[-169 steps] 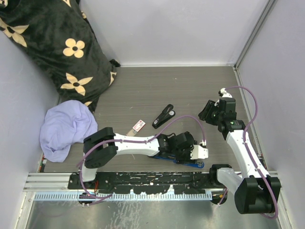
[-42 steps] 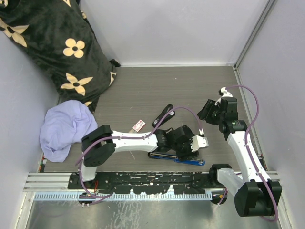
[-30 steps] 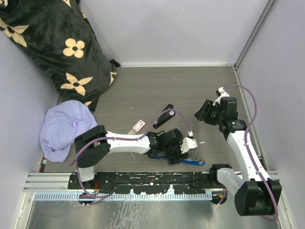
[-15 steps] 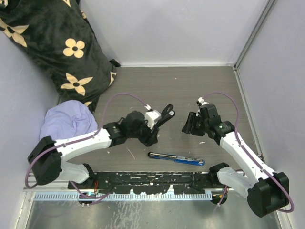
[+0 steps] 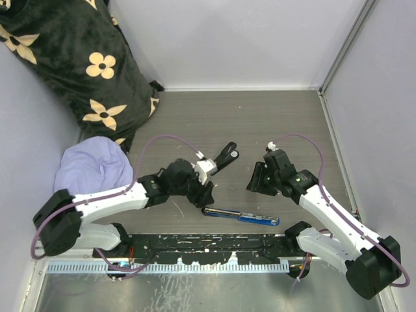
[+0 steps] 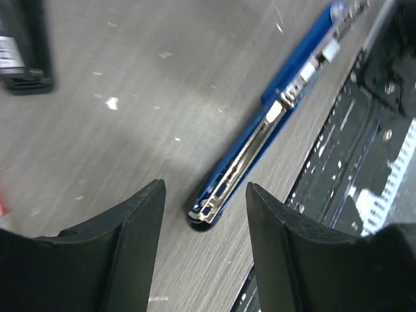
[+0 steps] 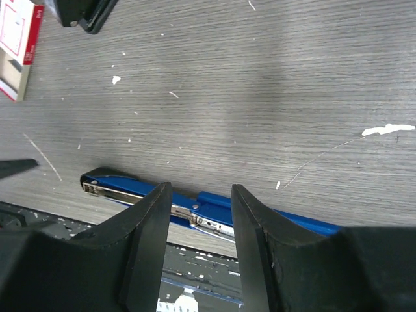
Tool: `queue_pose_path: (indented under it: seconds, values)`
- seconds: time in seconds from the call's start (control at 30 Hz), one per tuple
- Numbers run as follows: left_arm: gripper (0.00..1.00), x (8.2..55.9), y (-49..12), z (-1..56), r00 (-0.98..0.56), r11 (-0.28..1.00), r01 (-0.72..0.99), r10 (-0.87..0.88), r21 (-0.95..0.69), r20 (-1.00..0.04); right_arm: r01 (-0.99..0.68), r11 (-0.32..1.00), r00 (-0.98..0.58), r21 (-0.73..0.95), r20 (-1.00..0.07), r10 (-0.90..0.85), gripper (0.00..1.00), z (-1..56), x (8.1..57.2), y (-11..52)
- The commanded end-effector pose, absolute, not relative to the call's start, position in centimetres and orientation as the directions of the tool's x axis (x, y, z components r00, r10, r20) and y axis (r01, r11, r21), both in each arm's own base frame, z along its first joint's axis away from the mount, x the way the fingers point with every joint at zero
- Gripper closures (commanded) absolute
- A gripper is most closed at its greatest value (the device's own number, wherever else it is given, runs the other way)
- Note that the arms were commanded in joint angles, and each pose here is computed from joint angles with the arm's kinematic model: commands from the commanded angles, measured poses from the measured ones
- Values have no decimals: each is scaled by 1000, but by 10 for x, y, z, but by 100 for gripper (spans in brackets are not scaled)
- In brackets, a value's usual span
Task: Load the staples into the stapler
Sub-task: Move the stapler to the center of the board.
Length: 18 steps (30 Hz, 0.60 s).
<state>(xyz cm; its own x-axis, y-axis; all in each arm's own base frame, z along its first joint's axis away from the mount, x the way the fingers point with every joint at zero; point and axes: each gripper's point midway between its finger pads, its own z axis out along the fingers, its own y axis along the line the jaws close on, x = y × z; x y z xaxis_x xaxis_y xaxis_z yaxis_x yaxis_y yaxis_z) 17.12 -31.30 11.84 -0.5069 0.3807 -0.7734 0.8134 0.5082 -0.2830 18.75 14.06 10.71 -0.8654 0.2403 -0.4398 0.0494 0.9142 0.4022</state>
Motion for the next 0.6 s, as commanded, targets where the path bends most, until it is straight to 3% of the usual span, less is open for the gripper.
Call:
queue_pose_path:
  seconds: [0.0,0.17,0.57]
  values:
    - [46,164,-360,124,-338,286,926,331,-248,-881,63,915,-833,398,-485,268,52,119,205,141]
    - [46,159,-393,114,-245,169,966,362,-195,-899,52,913,-814,405,-513,273,50,127,209,141]
    - [43,123,-435,85,-214,-6,971,431,-240,-877,75,944,-711,322,-647,278,38,152,229,115]
